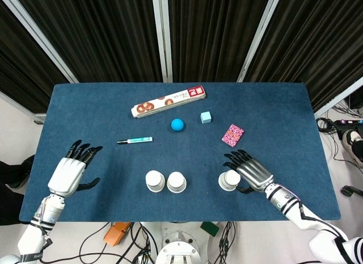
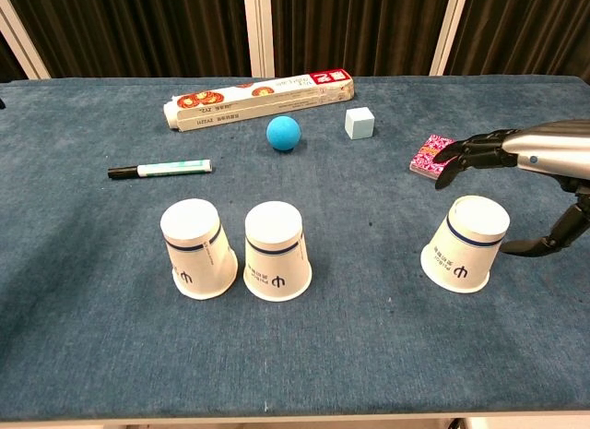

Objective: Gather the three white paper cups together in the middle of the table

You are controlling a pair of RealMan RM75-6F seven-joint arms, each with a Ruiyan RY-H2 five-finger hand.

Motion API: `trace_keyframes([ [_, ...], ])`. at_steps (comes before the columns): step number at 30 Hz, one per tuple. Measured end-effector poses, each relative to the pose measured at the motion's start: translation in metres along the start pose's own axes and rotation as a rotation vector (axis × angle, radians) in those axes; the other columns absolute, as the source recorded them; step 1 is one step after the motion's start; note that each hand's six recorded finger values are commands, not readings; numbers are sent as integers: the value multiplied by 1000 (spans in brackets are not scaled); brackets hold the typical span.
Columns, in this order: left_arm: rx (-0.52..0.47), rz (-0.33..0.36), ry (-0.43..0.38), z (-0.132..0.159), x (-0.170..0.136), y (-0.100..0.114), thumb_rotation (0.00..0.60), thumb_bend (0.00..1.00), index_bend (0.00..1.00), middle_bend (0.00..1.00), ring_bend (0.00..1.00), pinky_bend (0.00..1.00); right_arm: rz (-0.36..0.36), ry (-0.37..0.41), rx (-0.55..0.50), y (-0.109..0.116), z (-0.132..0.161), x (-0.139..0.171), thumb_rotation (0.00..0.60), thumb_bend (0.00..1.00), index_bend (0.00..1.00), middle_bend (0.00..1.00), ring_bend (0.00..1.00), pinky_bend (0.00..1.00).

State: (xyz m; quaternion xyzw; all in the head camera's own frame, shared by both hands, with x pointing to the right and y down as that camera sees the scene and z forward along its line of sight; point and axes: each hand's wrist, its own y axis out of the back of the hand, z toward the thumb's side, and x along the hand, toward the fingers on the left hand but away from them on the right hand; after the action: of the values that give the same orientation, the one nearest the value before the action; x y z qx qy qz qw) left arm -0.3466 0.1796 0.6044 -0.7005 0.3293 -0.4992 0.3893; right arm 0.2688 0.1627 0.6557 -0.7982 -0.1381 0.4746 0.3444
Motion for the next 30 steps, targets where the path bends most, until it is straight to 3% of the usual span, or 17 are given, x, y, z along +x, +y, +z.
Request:
trace_keyframes([
  [15, -4, 6, 27, -11, -4, 1, 600, 216, 127, 222, 123, 0, -40, -6, -6, 13, 1, 0, 600, 444, 410, 137, 14, 92],
  [21, 18, -9, 65, -25, -12, -1, 600, 216, 127, 223, 123, 0, -127, 42, -34, 51, 16, 10, 600, 444, 443, 150, 25, 102],
  [26, 26, -17, 109, -37, -21, -4, 600, 216, 127, 223, 123, 0, -212, 162, -56, 98, 52, 0, 600, 444, 458, 158, 42, 118],
  [30, 16, -19, 132, -43, -27, -6, 600, 216, 127, 223, 123, 0, -209, 259, -50, 117, 84, -17, 600, 444, 459, 158, 43, 120],
])
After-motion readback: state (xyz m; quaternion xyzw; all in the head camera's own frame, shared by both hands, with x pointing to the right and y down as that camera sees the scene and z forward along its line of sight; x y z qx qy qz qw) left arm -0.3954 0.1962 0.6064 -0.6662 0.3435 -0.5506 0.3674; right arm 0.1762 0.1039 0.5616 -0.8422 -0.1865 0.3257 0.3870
